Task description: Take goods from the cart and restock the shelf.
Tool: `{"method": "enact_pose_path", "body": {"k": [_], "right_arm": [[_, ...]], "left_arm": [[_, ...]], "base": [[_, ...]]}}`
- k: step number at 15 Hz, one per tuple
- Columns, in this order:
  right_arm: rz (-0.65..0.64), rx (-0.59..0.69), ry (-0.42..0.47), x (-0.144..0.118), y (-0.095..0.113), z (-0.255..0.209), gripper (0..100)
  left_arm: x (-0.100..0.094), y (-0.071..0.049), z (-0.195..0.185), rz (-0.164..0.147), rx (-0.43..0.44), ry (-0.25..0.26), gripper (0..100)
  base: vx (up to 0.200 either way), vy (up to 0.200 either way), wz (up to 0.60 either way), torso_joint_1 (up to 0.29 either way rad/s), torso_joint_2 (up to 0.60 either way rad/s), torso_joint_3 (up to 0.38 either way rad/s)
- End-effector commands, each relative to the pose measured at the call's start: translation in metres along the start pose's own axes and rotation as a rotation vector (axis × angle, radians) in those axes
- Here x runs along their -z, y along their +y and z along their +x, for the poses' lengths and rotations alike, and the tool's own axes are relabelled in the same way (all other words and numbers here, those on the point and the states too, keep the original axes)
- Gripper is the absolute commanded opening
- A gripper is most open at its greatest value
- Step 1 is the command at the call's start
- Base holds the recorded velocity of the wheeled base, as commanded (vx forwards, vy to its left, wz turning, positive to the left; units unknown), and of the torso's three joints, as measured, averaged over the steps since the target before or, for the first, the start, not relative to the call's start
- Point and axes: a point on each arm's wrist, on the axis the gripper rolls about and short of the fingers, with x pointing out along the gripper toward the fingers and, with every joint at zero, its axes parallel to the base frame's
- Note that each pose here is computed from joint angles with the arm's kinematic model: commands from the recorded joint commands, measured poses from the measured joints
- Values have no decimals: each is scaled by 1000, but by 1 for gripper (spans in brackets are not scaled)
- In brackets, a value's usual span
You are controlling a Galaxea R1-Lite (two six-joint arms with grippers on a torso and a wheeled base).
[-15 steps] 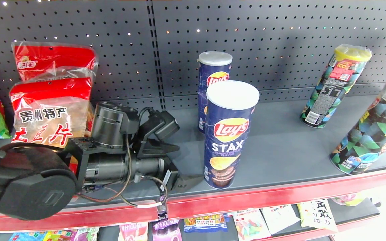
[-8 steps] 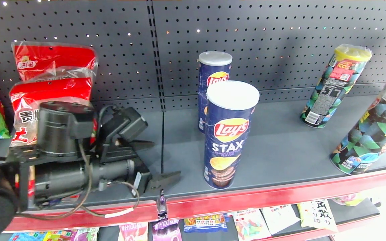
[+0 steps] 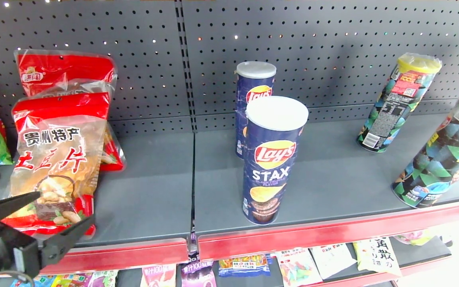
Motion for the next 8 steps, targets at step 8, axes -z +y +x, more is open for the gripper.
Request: {"method": "enact_pose_path", "body": {"k": [8], "right_arm": [[0, -1, 2, 0, 0, 0, 100]], "left_arm": [[65, 14, -62, -90, -433, -95, 100]], "base": [[0, 0, 0, 0, 0, 0]]}}
